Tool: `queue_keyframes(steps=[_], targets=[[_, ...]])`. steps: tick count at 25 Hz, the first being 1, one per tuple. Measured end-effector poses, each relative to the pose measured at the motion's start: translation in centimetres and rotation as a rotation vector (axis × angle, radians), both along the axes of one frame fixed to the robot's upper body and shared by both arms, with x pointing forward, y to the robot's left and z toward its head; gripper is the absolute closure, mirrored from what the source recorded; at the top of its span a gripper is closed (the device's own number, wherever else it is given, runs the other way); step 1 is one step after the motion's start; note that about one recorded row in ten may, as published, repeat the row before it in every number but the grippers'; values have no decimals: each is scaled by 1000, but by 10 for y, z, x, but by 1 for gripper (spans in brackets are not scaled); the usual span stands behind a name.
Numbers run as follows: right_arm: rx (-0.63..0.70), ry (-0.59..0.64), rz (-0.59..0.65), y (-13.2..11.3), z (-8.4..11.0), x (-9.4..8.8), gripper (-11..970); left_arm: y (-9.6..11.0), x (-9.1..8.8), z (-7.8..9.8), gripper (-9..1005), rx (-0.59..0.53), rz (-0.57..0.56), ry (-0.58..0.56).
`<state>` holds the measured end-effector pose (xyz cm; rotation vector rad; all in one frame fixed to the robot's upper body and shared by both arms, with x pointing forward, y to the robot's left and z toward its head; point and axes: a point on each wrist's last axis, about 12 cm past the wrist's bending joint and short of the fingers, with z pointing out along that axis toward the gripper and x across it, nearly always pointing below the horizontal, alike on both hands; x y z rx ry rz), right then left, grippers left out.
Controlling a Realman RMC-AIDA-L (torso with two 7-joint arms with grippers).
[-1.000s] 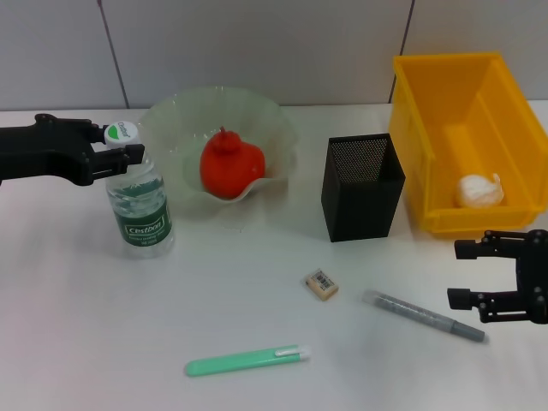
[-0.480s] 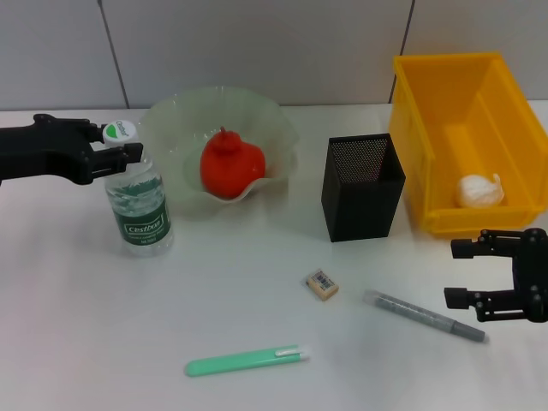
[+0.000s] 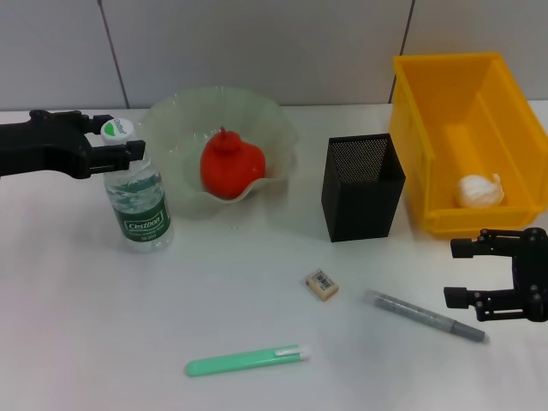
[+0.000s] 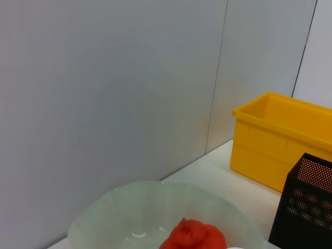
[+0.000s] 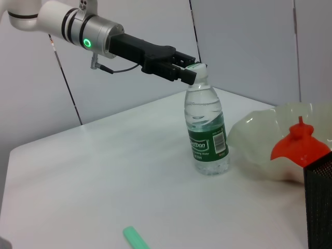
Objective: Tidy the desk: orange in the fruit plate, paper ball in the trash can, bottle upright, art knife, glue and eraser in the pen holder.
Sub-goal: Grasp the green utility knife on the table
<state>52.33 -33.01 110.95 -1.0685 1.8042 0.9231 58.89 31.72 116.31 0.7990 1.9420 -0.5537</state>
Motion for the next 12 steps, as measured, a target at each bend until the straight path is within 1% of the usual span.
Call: queue_keyframes(steps=[3,10,12], targets=[[0,1,-1,0,0,0,174,0,0,0,342,1,1,1],[0,1,-1,0,0,0,174,2,0,2,217,4,6,-8],[0,2,-1,0,0,0,174,7,1,9,181,-41,38,-37]])
